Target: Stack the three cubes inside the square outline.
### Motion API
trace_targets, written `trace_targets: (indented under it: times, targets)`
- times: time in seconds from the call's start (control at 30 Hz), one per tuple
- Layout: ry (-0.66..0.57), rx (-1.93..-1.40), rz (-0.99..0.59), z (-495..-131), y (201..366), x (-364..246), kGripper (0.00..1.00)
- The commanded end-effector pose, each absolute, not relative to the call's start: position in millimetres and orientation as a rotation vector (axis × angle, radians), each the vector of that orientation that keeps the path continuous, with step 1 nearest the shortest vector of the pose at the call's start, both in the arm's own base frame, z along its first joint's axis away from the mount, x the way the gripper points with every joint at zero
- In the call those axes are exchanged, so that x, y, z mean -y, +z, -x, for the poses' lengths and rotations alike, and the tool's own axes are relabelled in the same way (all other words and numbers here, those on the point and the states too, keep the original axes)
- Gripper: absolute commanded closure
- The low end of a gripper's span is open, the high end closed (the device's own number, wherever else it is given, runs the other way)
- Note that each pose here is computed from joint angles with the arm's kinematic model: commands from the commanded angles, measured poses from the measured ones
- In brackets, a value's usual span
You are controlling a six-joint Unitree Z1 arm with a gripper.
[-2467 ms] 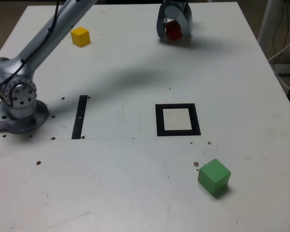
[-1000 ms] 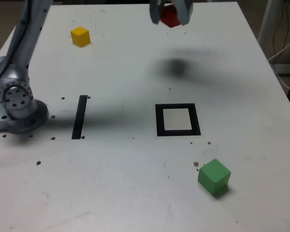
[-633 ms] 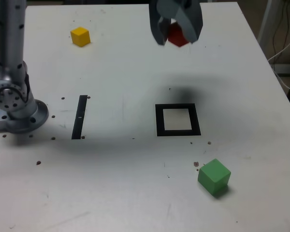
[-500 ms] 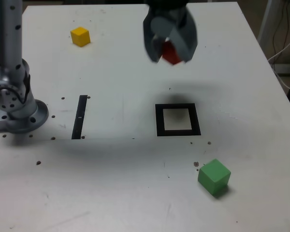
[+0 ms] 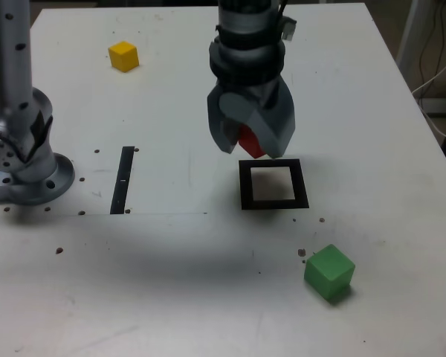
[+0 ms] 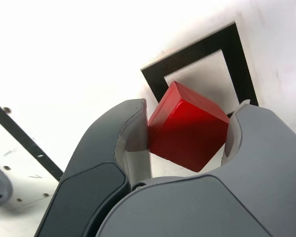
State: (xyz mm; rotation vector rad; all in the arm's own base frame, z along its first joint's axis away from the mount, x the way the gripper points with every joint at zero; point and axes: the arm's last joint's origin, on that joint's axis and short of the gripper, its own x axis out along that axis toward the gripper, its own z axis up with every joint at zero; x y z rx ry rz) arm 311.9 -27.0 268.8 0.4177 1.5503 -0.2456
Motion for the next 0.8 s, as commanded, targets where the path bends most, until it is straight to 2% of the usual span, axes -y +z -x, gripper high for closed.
trace_targets:
  times: [0.0,0.4,0.77]
  targets:
    - [-0.249,-1.548,-0.414,-312.8,264.3,29.1,0.61]
    - [-0.271,-1.537,-0.415,-316.2,237.7,37.3,0.61]
    - [-0.274,-1.514,-0.426,-313.5,225.7,47.2,0.61]
